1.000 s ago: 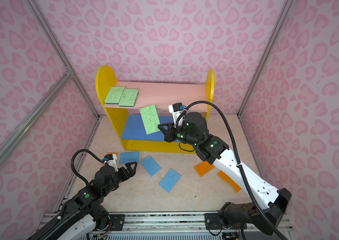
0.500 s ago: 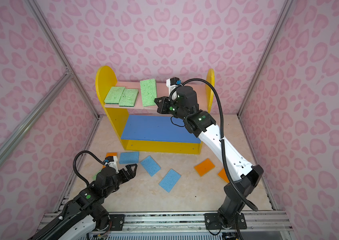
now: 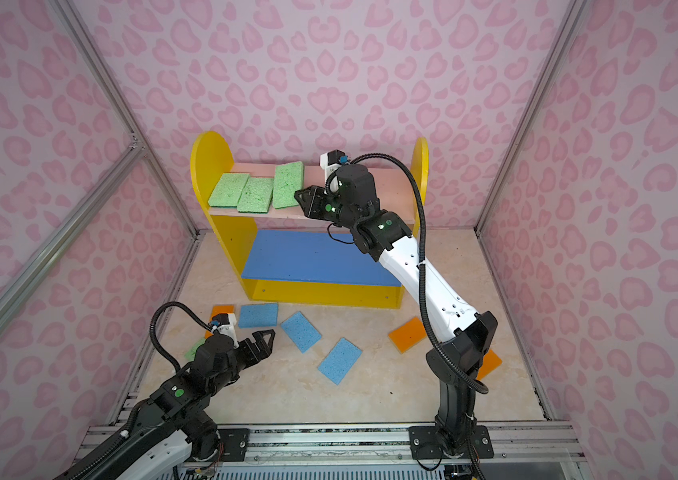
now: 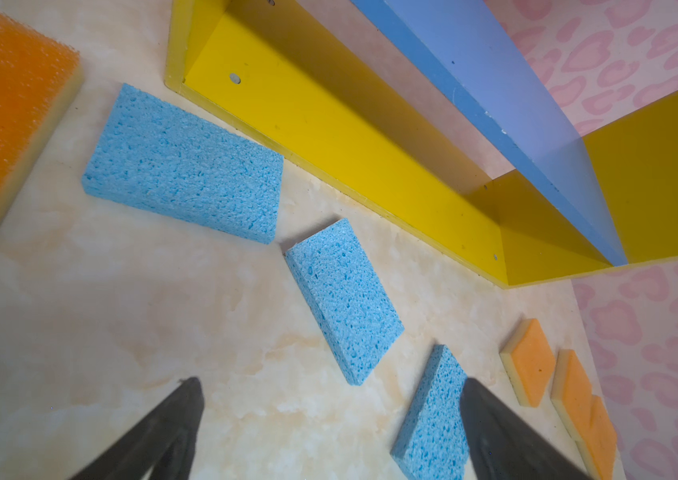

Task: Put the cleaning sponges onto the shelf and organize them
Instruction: 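Carry the sponge to the pink shelf with the right gripper while the left withdraws, then lower the green sponge beside the others and open the right gripper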

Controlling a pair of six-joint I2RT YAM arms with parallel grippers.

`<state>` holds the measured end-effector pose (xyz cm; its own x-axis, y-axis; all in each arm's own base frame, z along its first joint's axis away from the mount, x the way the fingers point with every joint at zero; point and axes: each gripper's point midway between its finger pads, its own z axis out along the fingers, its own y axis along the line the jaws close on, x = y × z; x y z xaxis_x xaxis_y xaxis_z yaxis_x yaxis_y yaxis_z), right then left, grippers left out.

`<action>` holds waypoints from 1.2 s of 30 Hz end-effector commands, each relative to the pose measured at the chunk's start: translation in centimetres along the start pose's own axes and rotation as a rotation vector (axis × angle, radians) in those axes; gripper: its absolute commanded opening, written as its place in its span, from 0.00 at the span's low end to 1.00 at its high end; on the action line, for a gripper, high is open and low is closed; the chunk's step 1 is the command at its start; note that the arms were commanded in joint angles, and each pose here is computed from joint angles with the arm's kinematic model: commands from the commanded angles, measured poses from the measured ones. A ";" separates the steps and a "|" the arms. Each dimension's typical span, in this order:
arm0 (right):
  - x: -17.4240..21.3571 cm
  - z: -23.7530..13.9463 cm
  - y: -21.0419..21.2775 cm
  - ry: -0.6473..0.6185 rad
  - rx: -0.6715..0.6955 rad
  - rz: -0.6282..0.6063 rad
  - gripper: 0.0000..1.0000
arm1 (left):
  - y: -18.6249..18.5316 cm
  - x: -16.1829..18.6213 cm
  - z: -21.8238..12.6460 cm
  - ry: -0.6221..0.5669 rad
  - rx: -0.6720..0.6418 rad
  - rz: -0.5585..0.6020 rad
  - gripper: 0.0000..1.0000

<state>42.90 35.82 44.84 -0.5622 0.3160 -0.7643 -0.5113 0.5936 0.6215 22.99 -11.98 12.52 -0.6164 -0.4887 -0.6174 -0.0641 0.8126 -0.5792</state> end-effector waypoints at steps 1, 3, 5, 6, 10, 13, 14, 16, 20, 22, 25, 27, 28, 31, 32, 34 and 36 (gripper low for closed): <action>0.2 0.7 -1.0 -0.007 0.030 -0.007 0.32 | -0.3 -0.6 0.1 -0.022 0.009 -0.001 0.97; 0.1 0.6 -0.9 -0.009 0.030 -0.012 0.34 | -0.5 -0.6 0.1 -0.024 0.011 0.001 0.97; 0.1 0.7 -1.0 -0.011 0.034 -0.019 0.34 | -0.5 -0.6 0.2 -0.022 0.010 0.001 0.97; 0.1 0.7 -1.1 -0.010 0.037 -0.021 0.34 | -0.6 -0.6 0.3 -0.021 0.012 0.002 0.97; 0.0 1.2 -1.4 -0.005 0.051 -0.037 0.36 | -0.6 -0.6 0.4 -0.016 0.010 0.004 0.97; -0.2 1.7 -1.4 -0.001 0.055 -0.055 0.40 | -0.5 -0.7 0.2 -0.019 0.002 0.008 0.97; -0.2 1.9 -1.4 0.003 0.056 -0.060 0.41 | -0.4 -0.8 0.1 -0.021 -0.003 0.010 0.97; -0.5 2.0 -1.0 0.003 0.040 -0.074 0.41 | -0.3 -0.8 -0.2 -0.025 -0.006 0.015 0.97; -1.4 1.2 0.2 -0.022 0.011 -0.107 0.41 | -0.1 -1.6 -1.2 -0.023 -0.041 0.037 0.98; -2.0 0.1 1.1 -0.037 -0.004 -0.132 0.42 | -0.3 -2.3 -1.9 -0.021 -0.063 0.058 0.98; -2.8 -2.2 2.9 -0.055 -0.036 -0.172 0.42 | -0.6 -3.7 -3.2 -0.026 -0.091 0.072 0.98; -2.7 -3.7 3.9 -0.060 -0.057 -0.198 0.42 | -0.9 -4.7 -4.1 -0.036 -0.101 0.065 0.98; -2.7 -4.8 4.4 -0.065 -0.070 -0.210 0.42 | -1.1 -5.3 -4.6 -0.040 -0.103 0.062 0.98; -1.9 -7.4 5.0 -0.065 -0.095 -0.240 0.42 | -1.5 -6.5 -6.0 -0.036 -0.114 0.064 0.98; -1.6 -8.4 5.0 -0.070 -0.096 -0.253 0.43 | -1.6 -7.1 -6.4 -0.035 -0.126 0.068 0.98; -1.0 -10.4 4.6 -0.076 -0.095 -0.271 0.43 | -1.3 -7.9 -7.2 -0.026 -0.171 0.080 0.98; -0.1 -12.2 3.8 -0.081 -0.102 -0.267 0.43 | -0.5 -8.4 -7.6 0.003 -0.228 0.087 0.99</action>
<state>34.41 30.08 49.02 -0.3981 0.2147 -0.8919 -0.6598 0.6085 0.4410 23.38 -7.03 23.16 -0.5567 -0.4731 -0.6828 -0.1496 0.8657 -0.4778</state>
